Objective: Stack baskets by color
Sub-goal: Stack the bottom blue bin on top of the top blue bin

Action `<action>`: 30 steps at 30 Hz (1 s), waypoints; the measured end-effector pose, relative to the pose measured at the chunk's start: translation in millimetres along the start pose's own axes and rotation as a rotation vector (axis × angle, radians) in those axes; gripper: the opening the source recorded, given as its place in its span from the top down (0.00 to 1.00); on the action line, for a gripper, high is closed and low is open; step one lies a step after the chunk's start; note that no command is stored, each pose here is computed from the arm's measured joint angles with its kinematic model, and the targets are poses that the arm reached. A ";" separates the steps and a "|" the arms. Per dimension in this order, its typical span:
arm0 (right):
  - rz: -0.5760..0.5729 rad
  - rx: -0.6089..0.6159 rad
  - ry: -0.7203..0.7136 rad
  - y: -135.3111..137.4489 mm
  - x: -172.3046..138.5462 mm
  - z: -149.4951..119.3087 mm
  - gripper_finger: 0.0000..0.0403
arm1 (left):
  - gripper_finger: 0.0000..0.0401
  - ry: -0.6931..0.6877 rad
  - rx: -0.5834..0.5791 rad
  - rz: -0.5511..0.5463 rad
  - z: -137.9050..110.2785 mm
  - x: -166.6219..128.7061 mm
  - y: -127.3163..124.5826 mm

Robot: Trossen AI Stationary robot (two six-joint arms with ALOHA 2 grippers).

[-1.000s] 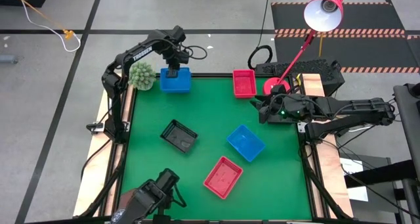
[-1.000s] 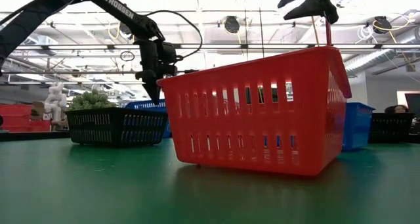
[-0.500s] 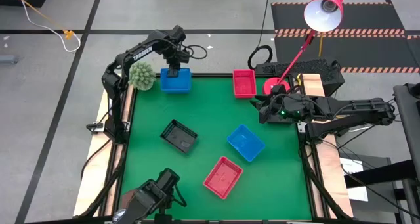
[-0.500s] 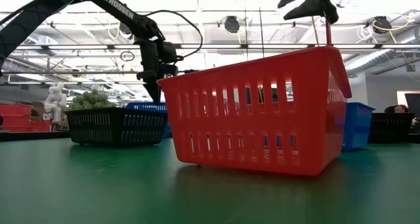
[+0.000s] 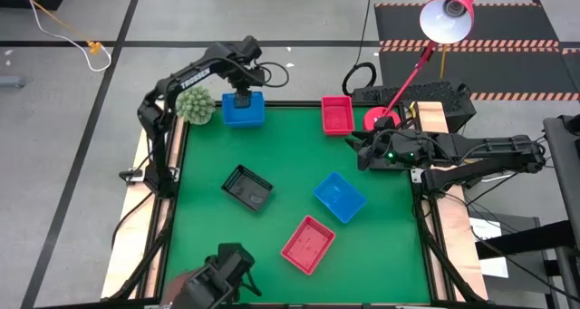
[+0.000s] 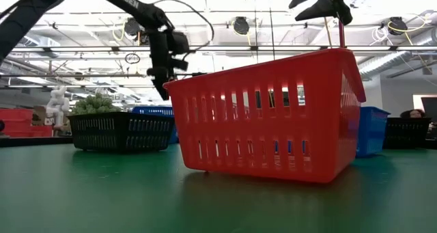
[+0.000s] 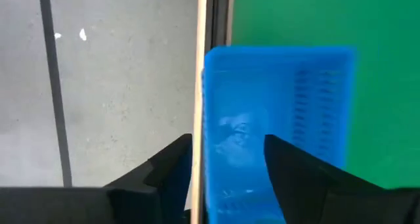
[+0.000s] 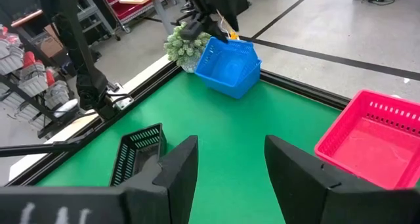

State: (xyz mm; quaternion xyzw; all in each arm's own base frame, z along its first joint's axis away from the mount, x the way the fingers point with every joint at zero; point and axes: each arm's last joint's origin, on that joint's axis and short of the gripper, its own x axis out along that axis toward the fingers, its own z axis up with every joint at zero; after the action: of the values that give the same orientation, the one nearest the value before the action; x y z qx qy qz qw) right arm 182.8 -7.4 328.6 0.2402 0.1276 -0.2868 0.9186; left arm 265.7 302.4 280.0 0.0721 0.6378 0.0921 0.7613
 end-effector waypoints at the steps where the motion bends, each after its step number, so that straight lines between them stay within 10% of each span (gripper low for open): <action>1: 0.000 0.001 0.000 0.0 0.0 0.0 0.58 | 0.52 -0.006 -0.011 0.001 1.3 -6.7 -4.0; 14: -0.004 0.003 -0.003 -0.1 0.1 0.0 0.58 | 0.65 -0.007 0.009 -0.245 11.2 9.7 -60.8; 22: -0.004 0.004 -0.003 -0.1 0.0 0.1 0.58 | 0.60 0.125 -0.029 -0.116 2.1 27.5 -61.1; 30: -0.004 0.003 -0.002 -0.1 0.1 0.0 0.58 | 0.72 -0.043 -0.126 0.039 -11.1 4.9 -24.6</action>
State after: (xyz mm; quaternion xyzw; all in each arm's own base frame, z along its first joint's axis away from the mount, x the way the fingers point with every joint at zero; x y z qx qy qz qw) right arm 182.8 -7.5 328.6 0.2412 0.1266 -0.2891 0.9177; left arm 256.8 279.5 267.7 0.0384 0.6129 0.1455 0.7757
